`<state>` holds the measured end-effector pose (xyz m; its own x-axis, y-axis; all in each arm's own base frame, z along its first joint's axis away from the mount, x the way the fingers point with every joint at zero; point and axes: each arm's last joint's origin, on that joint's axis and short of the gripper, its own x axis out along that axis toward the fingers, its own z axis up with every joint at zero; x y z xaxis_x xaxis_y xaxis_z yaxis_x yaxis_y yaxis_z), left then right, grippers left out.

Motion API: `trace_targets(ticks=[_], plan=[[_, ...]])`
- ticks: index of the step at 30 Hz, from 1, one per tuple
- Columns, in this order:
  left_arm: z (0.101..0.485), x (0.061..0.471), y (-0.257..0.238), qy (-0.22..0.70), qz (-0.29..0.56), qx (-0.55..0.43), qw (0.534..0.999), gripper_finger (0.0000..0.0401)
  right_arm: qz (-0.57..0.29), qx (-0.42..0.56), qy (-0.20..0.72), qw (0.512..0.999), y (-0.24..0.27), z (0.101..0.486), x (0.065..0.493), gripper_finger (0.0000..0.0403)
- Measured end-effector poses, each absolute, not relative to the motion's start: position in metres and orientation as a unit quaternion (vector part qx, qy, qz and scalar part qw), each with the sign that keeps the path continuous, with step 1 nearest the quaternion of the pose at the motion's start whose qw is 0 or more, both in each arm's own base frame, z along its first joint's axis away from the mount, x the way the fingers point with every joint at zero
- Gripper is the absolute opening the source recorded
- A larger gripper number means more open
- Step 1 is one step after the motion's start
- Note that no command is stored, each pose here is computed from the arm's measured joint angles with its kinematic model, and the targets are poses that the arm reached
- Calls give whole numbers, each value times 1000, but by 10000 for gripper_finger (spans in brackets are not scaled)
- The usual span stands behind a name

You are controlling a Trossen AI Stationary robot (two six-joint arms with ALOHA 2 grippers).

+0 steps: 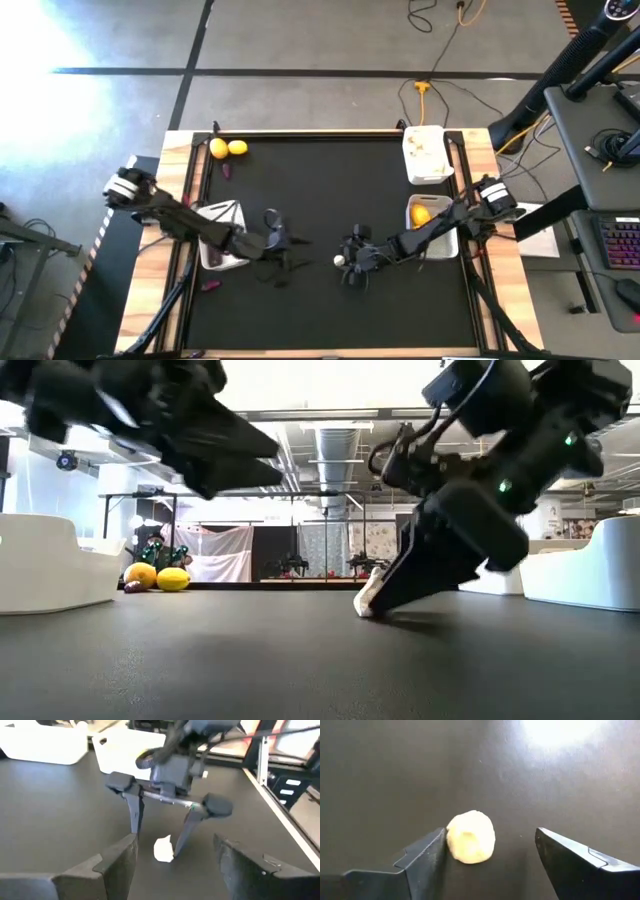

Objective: Sort produce into baskets
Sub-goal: Put the garlic into the top white bin

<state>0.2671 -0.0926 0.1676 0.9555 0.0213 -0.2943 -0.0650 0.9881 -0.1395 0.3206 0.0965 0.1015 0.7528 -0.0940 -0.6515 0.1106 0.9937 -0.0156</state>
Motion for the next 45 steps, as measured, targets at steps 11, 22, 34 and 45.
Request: trace_targets(ticks=[11, 22, 34, 45], plan=[[162, 248, -124, 142, 35, -39, 989, 233, -49, 12, 355, 933, 98, 101, 326, 155], [166, 237, -155, 132, 16, -20, 991, 232, -158, -6, 434, 887, 43, 193, 318, 66], [171, 234, -182, 122, -2, -9, 992, 232, -450, 67, 487, 745, -79, 262, 207, 66], [196, 245, -216, 147, -30, 47, 988, 233, -532, 170, 512, 653, -150, 212, 160, 69]])
